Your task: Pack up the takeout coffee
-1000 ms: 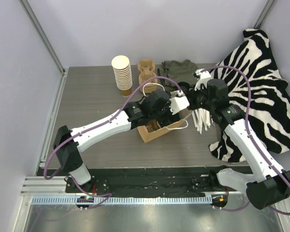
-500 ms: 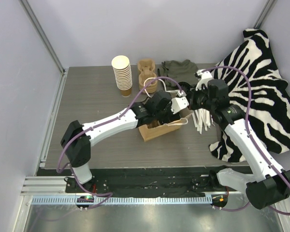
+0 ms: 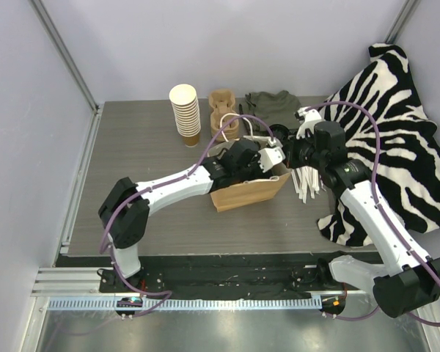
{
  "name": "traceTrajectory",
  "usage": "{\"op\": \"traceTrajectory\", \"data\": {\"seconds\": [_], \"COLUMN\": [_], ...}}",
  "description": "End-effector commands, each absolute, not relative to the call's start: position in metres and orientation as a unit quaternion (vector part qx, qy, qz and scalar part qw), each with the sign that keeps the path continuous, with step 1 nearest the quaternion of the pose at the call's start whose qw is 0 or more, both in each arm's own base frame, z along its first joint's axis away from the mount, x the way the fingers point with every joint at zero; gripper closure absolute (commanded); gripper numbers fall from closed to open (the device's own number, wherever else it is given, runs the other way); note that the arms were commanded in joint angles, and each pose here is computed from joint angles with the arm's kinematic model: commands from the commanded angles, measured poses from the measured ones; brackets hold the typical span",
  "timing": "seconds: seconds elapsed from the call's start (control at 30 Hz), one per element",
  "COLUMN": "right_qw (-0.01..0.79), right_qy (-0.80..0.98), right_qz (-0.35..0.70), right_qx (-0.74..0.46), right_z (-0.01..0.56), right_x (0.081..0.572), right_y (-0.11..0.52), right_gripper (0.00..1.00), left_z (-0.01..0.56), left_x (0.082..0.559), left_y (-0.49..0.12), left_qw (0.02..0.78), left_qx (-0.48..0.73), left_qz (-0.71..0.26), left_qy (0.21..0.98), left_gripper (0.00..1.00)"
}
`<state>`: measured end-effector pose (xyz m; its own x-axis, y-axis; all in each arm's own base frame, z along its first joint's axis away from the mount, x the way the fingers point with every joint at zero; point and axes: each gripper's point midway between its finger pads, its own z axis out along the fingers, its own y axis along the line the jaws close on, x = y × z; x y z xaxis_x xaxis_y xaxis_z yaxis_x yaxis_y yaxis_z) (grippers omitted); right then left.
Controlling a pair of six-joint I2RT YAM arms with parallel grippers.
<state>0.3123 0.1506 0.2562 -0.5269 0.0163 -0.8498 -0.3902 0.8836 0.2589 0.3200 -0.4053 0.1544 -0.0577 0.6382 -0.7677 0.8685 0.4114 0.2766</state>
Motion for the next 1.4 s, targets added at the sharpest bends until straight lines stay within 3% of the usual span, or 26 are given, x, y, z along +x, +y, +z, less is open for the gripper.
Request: {"op": "traceTrajectory", "data": {"seconds": [0.0,0.17,0.33,0.43,0.6,0.9,0.97,1.0,1.1,1.37], "right_qw": [0.498,0.497,0.497,0.499,0.502,0.508,0.508,0.507,0.507,0.503], "right_qy": [0.823,0.824,0.827,0.828,0.829,0.828,0.827,0.827,0.826,0.825], "right_qz": [0.245,0.243,0.232,0.226,0.218,0.209,0.21,0.213,0.215,0.227], "right_qx": [-0.123,-0.124,-0.125,-0.121,-0.116,-0.114,-0.114,-0.117,-0.118,-0.121], "right_z": [0.279,0.278,0.273,0.272,0.271,0.274,0.274,0.274,0.273,0.273], "right_x": [0.312,0.313,0.315,0.317,0.321,0.322,0.322,0.321,0.321,0.318], "right_y": [0.164,0.163,0.16,0.159,0.156,0.153,0.153,0.154,0.155,0.159], "right_gripper": [0.99,0.99,0.99,0.99,0.99,0.99,0.99,0.99,0.99,0.99], "left_z": [0.132,0.127,0.173,0.196,0.238,0.263,0.26,0.249,0.23,0.181], "left_x": [0.318,0.322,0.321,0.314,0.313,0.306,0.304,0.298,0.302,0.316], "left_y": [-0.415,-0.411,-0.413,-0.415,-0.409,-0.394,-0.394,-0.391,-0.39,-0.398], "left_qw": [0.431,0.413,0.466,0.484,0.522,0.544,0.532,0.505,0.471,0.43], "left_qx": [0.542,0.536,0.527,0.528,0.516,0.508,0.513,0.524,0.529,0.543], "left_qz": [-0.15,-0.158,-0.178,-0.198,-0.201,-0.197,-0.199,-0.196,-0.183,-0.149], "left_qy": [0.706,0.719,0.688,0.669,0.649,0.639,0.644,0.657,0.682,0.706], "left_gripper": [0.25,0.35,0.61,0.69,0.75,0.8,0.68,0.54,0.34,0.15]}}
